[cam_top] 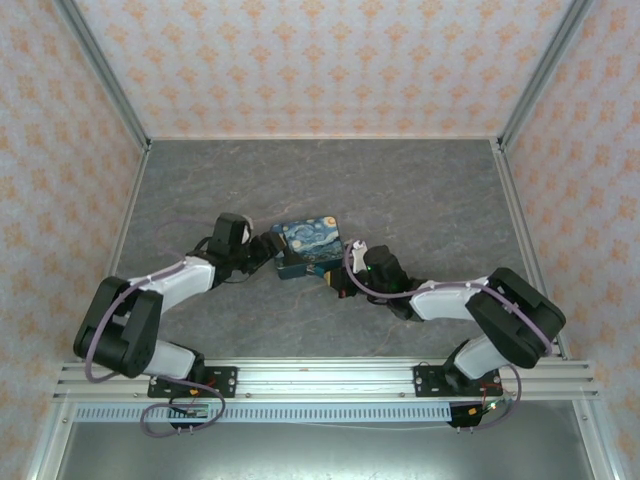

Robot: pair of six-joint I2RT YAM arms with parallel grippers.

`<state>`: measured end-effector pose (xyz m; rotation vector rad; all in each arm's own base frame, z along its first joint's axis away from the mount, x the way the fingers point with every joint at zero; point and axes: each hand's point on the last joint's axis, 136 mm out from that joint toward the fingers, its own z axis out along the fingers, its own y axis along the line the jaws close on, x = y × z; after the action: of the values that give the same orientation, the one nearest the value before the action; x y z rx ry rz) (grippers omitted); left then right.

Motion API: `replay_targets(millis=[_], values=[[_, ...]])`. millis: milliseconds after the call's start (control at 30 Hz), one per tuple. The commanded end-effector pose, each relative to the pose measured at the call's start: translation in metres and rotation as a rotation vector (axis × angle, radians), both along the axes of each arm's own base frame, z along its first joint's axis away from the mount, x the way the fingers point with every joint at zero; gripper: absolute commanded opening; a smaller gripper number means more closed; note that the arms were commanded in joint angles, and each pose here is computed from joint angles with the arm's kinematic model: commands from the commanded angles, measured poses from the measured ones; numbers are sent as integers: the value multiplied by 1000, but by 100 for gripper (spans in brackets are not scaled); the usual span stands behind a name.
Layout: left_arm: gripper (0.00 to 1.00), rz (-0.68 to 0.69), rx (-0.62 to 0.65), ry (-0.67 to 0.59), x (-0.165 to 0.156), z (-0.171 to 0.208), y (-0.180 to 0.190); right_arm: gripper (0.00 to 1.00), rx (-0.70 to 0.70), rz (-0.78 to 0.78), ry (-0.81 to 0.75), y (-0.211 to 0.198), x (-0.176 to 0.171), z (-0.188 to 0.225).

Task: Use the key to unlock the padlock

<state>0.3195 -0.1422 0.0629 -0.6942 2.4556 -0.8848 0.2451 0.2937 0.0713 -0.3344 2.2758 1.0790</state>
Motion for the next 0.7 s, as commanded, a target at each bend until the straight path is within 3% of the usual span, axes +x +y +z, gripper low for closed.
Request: replay_targets(millis=[0,267,500,667], values=[[66,76,85,203,-53,-47,22,0,62,25,82,8,-4,-4],[68,124,101,191,-78,-38,21,0,74,10,147,10,-6,-21],[70,172,92,157,-83,-29,28,6,89,13,135,11,-4,-17],[70,169,88,150,-81,-24,26,17,86,22,125,10,-3,-14]])
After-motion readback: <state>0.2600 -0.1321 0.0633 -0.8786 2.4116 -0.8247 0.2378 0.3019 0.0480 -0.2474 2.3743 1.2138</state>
